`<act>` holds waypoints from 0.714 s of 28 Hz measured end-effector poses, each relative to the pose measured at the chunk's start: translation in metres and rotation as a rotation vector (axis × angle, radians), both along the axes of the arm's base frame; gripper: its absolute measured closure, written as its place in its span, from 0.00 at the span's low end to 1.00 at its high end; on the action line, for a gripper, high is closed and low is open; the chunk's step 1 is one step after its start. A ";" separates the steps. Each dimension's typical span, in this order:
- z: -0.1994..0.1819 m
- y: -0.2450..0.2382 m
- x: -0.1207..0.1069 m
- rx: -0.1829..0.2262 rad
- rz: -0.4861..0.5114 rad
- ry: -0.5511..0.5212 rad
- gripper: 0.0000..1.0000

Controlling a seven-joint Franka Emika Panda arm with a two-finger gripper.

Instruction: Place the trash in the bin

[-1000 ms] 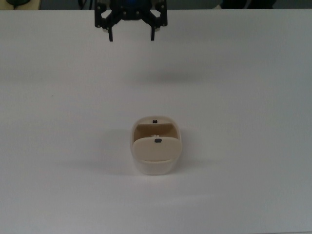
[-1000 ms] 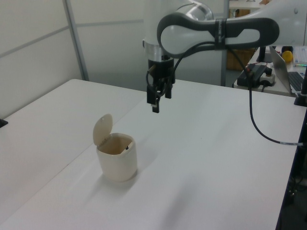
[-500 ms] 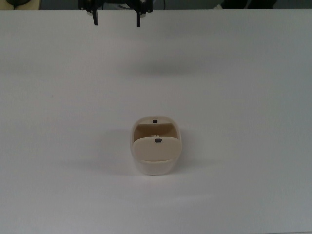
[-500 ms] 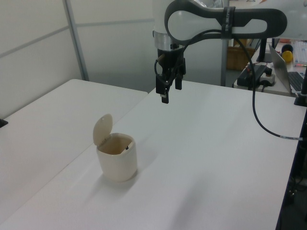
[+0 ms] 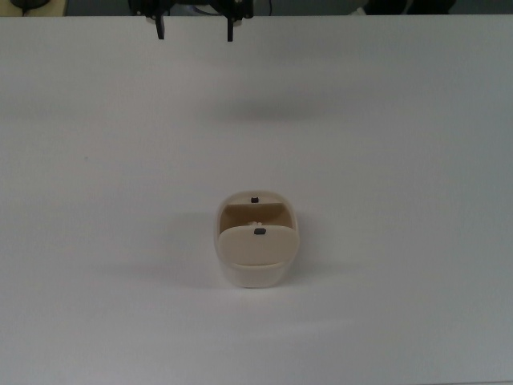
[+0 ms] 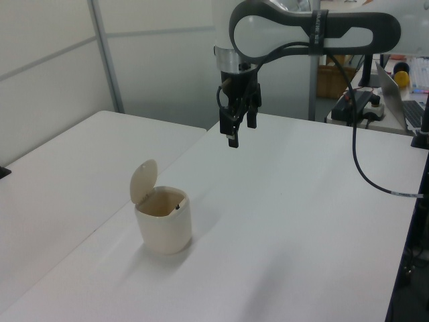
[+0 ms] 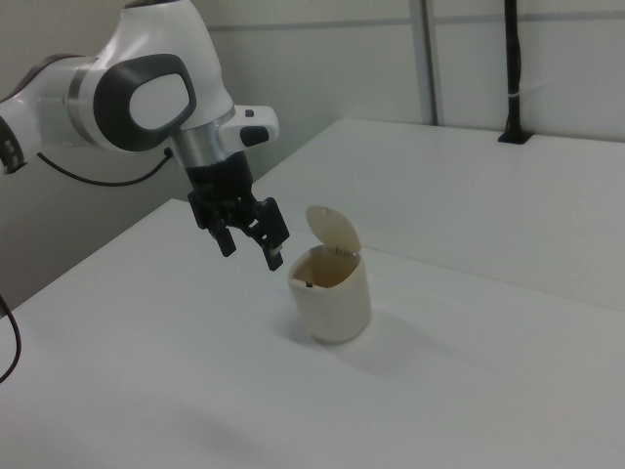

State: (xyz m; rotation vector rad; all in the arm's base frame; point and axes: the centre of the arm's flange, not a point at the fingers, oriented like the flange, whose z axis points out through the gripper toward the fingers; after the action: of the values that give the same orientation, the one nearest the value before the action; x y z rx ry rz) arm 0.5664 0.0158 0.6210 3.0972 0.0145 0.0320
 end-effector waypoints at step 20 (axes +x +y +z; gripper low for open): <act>0.003 -0.012 0.000 -0.001 -0.020 -0.006 0.00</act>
State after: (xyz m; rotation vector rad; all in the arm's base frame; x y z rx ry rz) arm 0.5665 0.0037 0.6238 3.0963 -0.0162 0.0400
